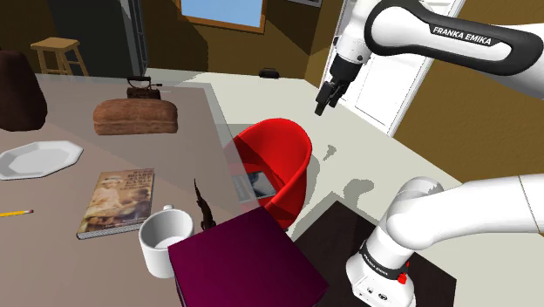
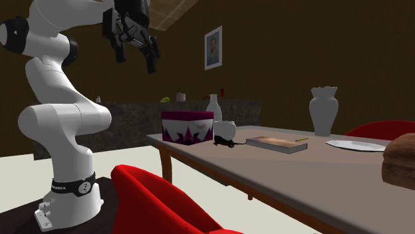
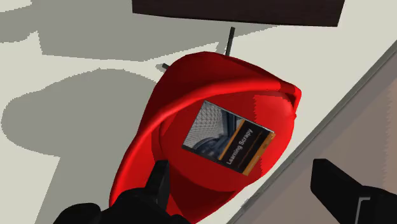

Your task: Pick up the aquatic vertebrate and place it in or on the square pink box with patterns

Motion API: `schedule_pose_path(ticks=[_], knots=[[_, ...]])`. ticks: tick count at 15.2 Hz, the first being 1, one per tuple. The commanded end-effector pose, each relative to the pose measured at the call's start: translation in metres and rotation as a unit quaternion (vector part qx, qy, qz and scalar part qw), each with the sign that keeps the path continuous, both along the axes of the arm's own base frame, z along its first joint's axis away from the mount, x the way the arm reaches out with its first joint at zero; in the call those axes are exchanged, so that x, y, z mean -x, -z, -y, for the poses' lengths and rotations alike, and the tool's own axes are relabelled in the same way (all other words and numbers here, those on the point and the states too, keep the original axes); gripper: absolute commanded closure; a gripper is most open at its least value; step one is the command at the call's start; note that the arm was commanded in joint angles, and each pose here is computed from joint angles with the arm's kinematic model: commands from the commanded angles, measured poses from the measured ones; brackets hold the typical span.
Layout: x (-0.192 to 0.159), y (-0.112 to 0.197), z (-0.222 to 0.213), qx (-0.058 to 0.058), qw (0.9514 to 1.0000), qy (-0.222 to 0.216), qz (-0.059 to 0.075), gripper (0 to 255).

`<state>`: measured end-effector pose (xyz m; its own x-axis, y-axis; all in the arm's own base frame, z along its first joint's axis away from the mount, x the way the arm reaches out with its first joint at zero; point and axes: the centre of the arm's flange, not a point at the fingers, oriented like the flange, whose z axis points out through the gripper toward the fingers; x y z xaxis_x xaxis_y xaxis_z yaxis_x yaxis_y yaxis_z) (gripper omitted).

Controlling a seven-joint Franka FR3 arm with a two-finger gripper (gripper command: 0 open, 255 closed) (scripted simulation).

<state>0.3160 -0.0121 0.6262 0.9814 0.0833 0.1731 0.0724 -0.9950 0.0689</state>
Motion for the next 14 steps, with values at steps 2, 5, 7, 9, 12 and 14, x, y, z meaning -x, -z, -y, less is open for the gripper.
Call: schedule_pose_path(ticks=[2, 5, 7, 9, 12, 14], knots=[[-0.001, 0.006, -0.011, -0.001, 1.0, 0.002, 0.0, 0], [-0.005, 0.026, -0.045, -0.005, 0.9999, 0.009, 0.002, 0], [-0.008, 0.038, -0.067, -0.007, 0.9999, 0.014, 0.003, 0], [-0.011, 0.051, -0.09, -0.01, 0.9998, 0.019, 0.004, 0], [-0.016, 0.069, -0.124, -0.014, 0.9996, 0.025, 0.005, 0], [-0.02, 0.082, -0.146, -0.016, 0.9994, 0.03, 0.006, 0]])
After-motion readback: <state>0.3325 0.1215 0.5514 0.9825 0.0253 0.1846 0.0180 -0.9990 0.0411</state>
